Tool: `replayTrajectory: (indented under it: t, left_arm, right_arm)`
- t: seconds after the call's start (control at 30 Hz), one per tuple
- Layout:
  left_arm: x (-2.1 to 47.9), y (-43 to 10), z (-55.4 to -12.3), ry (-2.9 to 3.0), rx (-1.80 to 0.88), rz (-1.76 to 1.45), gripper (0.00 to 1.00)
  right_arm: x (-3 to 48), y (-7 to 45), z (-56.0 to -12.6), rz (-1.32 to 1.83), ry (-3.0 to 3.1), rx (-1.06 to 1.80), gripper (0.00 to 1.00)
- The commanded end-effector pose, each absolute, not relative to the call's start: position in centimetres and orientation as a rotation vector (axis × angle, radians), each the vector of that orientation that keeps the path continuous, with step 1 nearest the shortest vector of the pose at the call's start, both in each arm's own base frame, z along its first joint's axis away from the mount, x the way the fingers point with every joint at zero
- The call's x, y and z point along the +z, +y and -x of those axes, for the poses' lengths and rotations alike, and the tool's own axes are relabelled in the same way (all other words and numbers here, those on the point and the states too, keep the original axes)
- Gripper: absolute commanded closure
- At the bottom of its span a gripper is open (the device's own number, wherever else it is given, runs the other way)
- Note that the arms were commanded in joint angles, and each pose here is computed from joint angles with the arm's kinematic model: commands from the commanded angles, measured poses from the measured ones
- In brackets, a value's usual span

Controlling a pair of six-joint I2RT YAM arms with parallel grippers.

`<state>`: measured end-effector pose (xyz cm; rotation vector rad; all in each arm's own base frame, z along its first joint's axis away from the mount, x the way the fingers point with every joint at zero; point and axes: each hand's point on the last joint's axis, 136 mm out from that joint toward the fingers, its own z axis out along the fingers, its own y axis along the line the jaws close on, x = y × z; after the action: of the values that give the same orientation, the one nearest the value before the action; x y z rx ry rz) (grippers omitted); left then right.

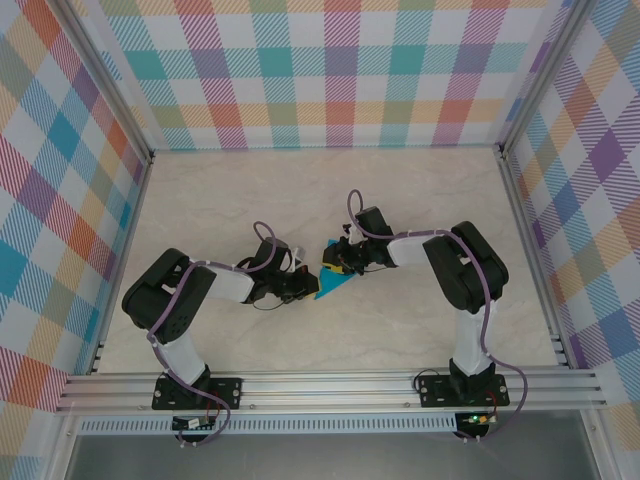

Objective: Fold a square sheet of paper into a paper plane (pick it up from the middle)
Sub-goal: Fourth fold the wing at the center of the table.

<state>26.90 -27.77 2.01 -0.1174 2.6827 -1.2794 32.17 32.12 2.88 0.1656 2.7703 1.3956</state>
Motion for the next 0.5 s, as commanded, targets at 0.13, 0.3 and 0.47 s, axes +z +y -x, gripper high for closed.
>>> replayTrajectory:
  t: [0.13, 0.3, 0.47]
  left_arm:
    - [1.5, -27.1, -26.8, 2.740, -1.204, 0.097, 0.90]
    - [2.2, -27.0, -26.6, 2.745, -1.191, 0.066, 0.84]
    - [1.7, -27.0, -25.8, 2.780, -1.192, 0.045, 0.84]
  right_arm:
    - [-0.4, 30.8, -31.3, -0.245, 2.864, 1.273, 0.73]
    - [-0.7, 30.4, -31.1, -0.260, 2.872, 1.247, 0.73]
    - [-0.7, 30.4, -31.0, -0.263, 2.870, 1.252, 0.74]
